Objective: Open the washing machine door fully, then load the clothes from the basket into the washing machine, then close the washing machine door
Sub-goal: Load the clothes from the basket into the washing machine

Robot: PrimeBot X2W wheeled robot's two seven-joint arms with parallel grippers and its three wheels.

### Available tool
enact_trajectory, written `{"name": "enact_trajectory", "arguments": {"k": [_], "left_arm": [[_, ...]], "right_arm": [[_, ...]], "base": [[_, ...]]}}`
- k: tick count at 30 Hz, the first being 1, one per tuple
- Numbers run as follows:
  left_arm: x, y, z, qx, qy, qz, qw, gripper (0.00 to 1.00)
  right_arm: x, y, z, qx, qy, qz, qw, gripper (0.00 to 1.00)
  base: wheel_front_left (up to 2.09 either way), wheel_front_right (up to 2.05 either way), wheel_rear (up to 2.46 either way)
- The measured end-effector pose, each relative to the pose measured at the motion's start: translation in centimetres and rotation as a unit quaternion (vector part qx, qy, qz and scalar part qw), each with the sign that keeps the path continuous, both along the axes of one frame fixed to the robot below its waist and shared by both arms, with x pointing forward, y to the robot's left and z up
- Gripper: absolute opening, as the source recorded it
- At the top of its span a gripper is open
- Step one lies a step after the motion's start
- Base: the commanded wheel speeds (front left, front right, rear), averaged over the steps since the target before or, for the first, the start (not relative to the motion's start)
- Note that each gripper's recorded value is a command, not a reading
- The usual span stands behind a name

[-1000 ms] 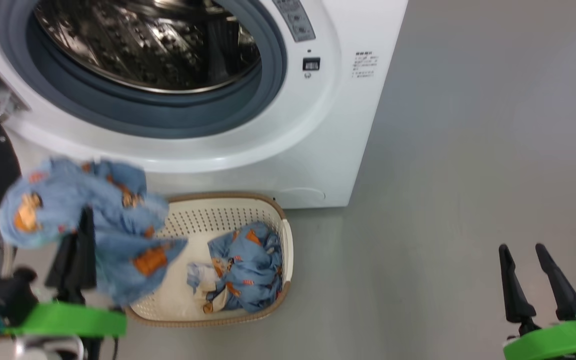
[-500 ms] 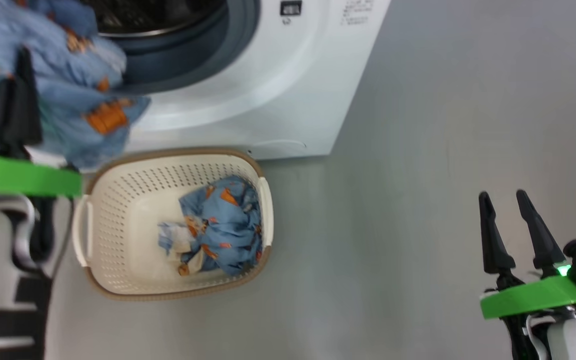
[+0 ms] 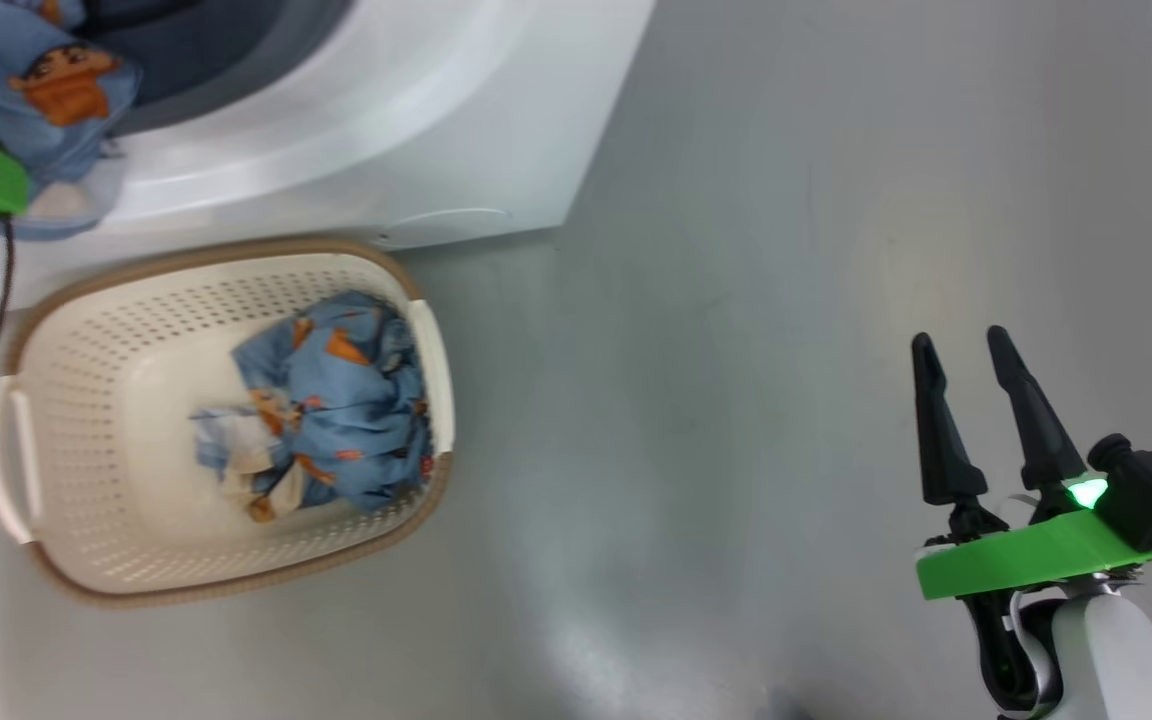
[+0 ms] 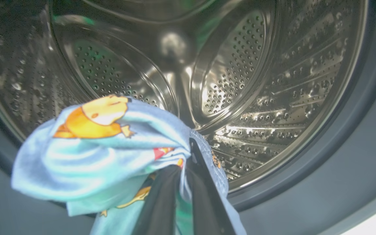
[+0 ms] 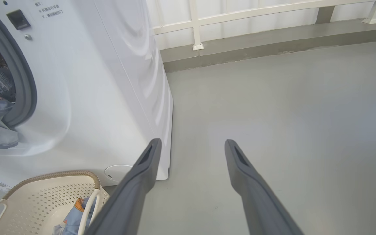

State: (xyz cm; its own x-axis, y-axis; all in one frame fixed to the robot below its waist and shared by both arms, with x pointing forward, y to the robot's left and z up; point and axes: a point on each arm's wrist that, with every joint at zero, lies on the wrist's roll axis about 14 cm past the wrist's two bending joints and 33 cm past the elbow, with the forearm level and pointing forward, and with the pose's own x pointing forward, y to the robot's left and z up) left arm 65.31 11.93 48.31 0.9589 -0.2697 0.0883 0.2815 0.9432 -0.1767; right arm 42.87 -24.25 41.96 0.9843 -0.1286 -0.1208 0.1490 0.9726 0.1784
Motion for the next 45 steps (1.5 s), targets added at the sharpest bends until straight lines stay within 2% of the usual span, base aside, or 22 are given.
{"name": "enact_trajectory", "arguments": {"k": [7, 16, 17, 18, 19, 26, 37, 45], "left_arm": [[2.8, -2.2, -1.6, 0.014, 0.017, -0.021, 1.0, 0.0], [5.6, -3.0, 5.7, 0.003, -0.098, -0.018, 0.995, 0.0], [5.6, -3.0, 5.7, 0.004, -0.099, -0.017, 0.995, 0.12], [5.6, -3.0, 5.6, 0.008, -0.099, -0.017, 0.995, 0.48], [5.6, -2.9, 5.5, 0.006, -0.098, -0.014, 0.995, 1.0], [5.0, -2.4, 2.3, 0.015, -0.051, -0.01, 0.999, 1.0], [4.7, -2.0, 2.4, 0.018, -0.047, -0.005, 0.999, 1.0], [3.2, -2.3, 0.6, 0.012, -0.023, -0.009, 1.0, 1.0]], "right_arm": [[-0.8, -1.0, -0.5, -0.009, 0.014, -0.014, 1.0, 1.0], [-1.5, -1.4, -1.0, -0.014, 0.026, -0.022, 0.999, 1.0], [-1.5, -1.4, -1.0, -0.014, 0.027, -0.022, 0.999, 1.0], [-1.6, -1.4, -1.0, -0.013, 0.027, -0.023, 0.999, 1.0], [-1.6, -1.4, -1.0, -0.013, 0.027, -0.022, 0.999, 1.0], [-1.4, -1.1, -0.8, -0.007, 0.022, -0.02, 1.0, 1.0], [-1.2, -0.7, -0.6, -0.004, 0.017, -0.015, 1.0, 1.0], [-1.0, -0.4, -0.3, -0.003, 0.012, -0.01, 1.0, 1.0]], "base": [[0.0, 0.0, 0.0], [0.0, 0.0, 0.0], [0.0, 0.0, 0.0], [0.0, 0.0, 0.0], [0.0, 0.0, 0.0], [0.0, 0.0, 0.0], [0.0, 0.0, 0.0], [0.0, 0.0, 0.0]]}}
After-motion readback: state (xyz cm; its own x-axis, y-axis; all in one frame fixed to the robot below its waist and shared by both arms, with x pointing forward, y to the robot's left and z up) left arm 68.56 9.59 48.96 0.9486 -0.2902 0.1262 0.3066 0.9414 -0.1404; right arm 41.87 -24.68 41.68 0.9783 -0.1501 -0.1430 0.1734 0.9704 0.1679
